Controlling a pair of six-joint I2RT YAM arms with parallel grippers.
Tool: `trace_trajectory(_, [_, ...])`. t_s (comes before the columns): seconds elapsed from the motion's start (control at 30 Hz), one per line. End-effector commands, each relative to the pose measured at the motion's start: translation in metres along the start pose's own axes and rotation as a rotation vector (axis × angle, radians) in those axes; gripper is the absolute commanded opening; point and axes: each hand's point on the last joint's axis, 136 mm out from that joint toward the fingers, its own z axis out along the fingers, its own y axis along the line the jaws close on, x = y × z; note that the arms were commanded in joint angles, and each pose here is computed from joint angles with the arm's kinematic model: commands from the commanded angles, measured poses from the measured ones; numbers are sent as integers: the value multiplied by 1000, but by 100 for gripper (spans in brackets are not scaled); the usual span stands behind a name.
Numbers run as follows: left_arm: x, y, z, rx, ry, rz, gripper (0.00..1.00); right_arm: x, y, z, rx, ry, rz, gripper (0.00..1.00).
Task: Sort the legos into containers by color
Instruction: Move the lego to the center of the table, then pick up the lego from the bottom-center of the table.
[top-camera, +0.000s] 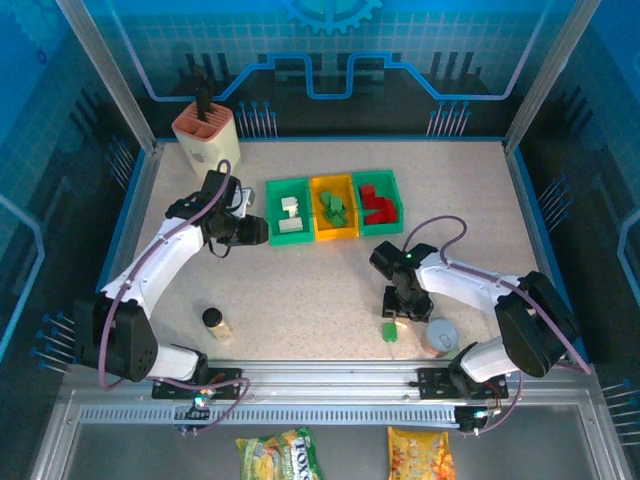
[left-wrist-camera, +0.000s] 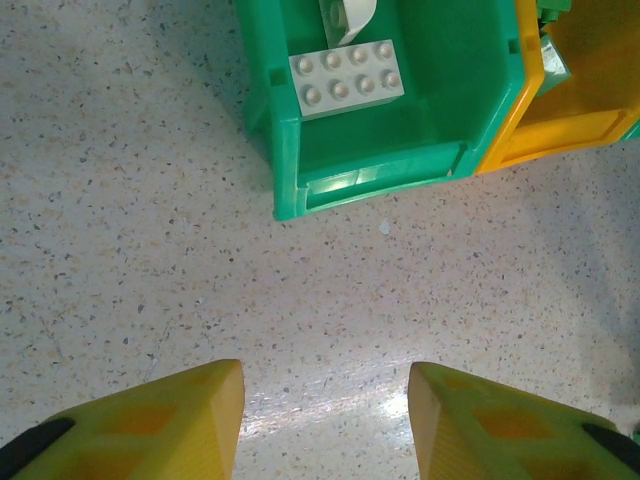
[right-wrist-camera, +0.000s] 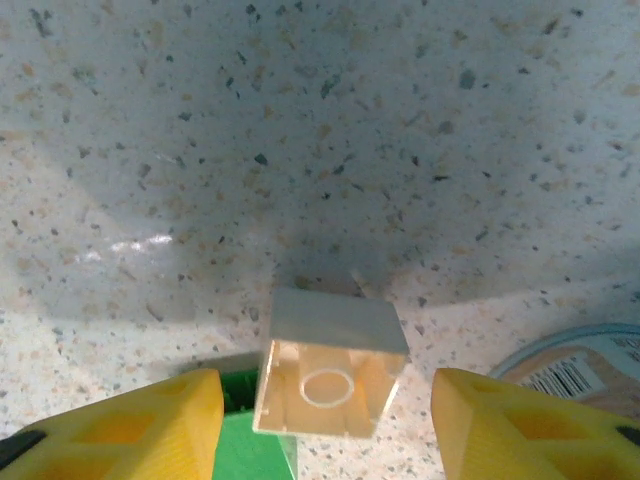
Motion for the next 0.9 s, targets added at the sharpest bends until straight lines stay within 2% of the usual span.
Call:
trace_trajectory(0.0, [1,2,-1,9,-9,8,48,3,3,11,-9,13,30,57])
trace_trajectory(0.5, [1,5,1,2,-16,4,48,-4,8,3,-18,-28,3,35])
trace_trajectory(0.87, [-12,19,-8,7,-68,-61,48,-36,41,-32,-68,-106,-73,33])
